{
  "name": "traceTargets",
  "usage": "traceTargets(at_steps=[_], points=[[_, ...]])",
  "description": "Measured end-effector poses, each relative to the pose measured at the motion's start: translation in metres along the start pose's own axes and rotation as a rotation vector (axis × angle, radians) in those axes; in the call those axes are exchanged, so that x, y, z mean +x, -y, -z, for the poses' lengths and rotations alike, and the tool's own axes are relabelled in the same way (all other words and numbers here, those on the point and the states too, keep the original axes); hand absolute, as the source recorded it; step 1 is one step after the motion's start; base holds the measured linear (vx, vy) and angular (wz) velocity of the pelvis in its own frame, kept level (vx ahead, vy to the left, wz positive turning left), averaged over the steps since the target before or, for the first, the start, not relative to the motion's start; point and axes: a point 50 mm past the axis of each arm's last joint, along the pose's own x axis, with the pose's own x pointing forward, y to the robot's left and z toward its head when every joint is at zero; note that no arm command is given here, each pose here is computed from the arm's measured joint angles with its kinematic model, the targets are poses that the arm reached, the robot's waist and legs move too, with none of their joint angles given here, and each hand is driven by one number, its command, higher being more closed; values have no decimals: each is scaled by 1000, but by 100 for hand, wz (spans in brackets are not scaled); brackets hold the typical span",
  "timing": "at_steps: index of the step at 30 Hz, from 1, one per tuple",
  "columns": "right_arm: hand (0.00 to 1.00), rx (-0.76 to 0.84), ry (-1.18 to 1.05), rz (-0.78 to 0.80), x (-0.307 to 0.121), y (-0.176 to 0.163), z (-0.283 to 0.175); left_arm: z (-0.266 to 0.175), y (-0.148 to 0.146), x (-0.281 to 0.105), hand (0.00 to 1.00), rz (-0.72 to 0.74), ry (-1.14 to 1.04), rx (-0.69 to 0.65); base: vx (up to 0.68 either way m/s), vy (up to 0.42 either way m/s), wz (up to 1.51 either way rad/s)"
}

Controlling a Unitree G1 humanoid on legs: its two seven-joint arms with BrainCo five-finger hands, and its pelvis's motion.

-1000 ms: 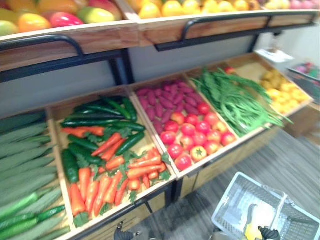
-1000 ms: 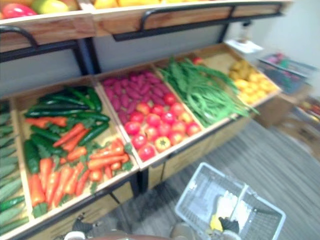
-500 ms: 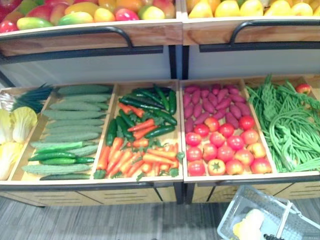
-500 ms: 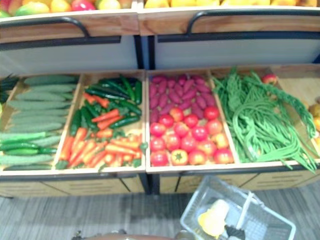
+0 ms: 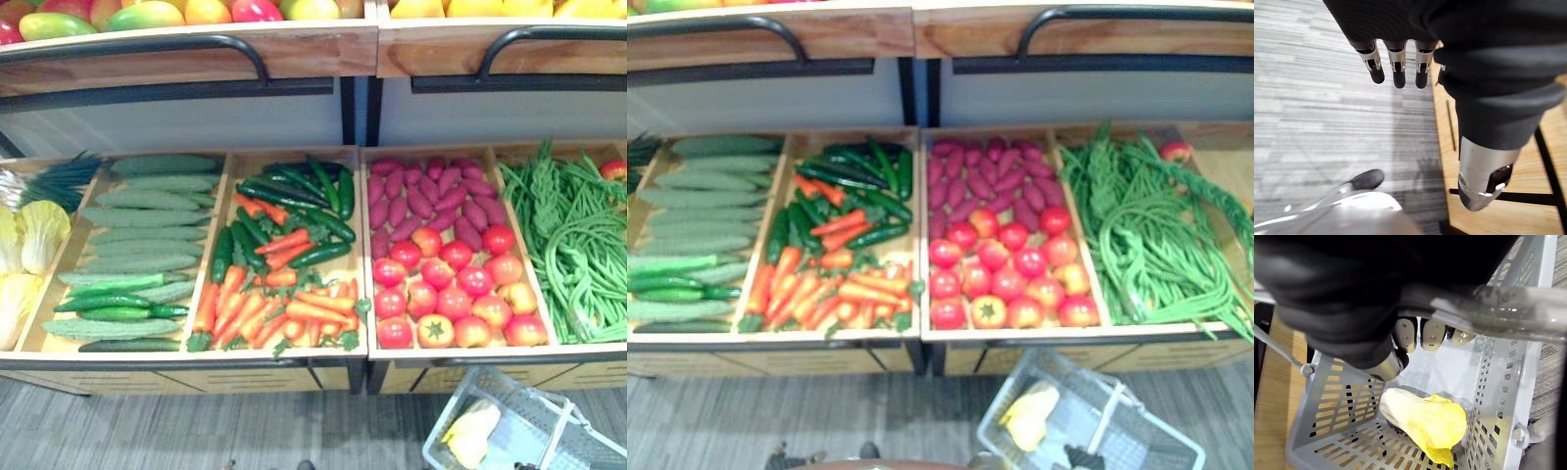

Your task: Pick vegetable in the basket

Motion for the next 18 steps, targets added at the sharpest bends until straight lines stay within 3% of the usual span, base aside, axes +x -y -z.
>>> traceTargets(at_steps=[4, 13, 18], points=[[100, -9, 14, -2, 0, -2, -2, -46, -13, 0, 0, -102, 240, 28, 0, 0, 0], [100, -27, 41, 0, -1, -5, -4, -97, -68, -19, 0, -471, 583, 139, 0, 0, 0], [100, -33, 55, -10, -1, -7, -6, -125, -81, -33, 0, -568, 762, 149, 8, -6, -7]])
